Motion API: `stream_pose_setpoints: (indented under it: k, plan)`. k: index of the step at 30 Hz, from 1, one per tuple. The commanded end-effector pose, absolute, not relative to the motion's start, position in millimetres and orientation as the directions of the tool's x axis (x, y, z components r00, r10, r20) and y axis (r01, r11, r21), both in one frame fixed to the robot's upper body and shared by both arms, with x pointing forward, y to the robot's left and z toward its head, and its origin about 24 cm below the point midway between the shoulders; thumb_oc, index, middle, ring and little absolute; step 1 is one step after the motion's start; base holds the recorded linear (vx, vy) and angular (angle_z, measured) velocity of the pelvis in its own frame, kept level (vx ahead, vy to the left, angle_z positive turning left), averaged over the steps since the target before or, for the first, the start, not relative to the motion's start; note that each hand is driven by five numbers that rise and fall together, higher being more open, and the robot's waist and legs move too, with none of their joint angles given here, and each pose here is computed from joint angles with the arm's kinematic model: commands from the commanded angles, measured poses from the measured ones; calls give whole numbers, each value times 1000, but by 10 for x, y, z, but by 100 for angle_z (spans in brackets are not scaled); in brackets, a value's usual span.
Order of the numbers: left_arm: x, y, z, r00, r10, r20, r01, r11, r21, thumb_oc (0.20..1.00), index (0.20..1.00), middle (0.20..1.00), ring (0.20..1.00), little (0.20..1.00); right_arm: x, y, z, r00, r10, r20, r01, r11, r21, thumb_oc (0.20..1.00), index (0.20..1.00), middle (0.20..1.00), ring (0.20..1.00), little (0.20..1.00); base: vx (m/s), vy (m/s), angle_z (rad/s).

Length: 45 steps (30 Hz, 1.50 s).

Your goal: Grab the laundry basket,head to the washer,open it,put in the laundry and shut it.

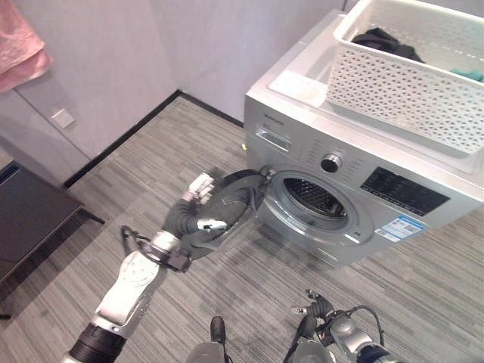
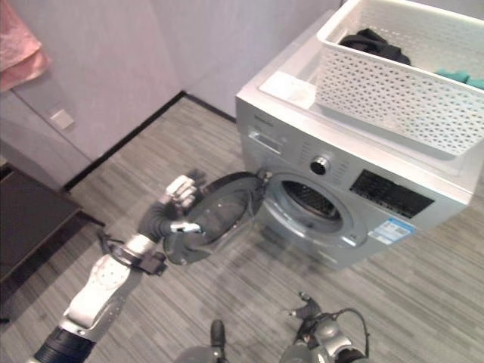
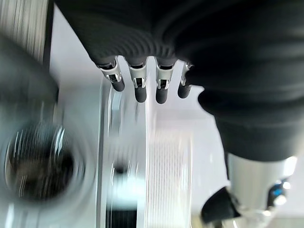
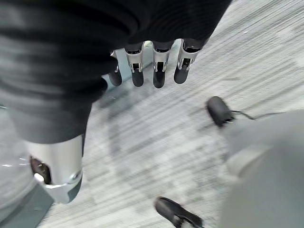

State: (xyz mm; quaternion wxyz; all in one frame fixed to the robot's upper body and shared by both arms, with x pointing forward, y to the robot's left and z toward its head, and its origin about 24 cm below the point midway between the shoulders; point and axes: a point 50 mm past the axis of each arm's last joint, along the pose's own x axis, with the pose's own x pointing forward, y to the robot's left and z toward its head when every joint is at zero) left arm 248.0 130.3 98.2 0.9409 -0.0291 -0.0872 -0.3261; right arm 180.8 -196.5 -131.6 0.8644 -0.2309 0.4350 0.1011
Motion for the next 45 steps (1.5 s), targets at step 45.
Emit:
stream_pose_setpoints:
  k: [45]
  plan:
    - [3604, 2728, 486, 906, 309, -290, 236, 200, 951, 1000, 1000, 1000, 1000, 1000, 2128, -2141, -961, 782, -42, -622, -309, 840, -445, 1000, 1000, 1000, 1000, 1000, -4, -9, -8]
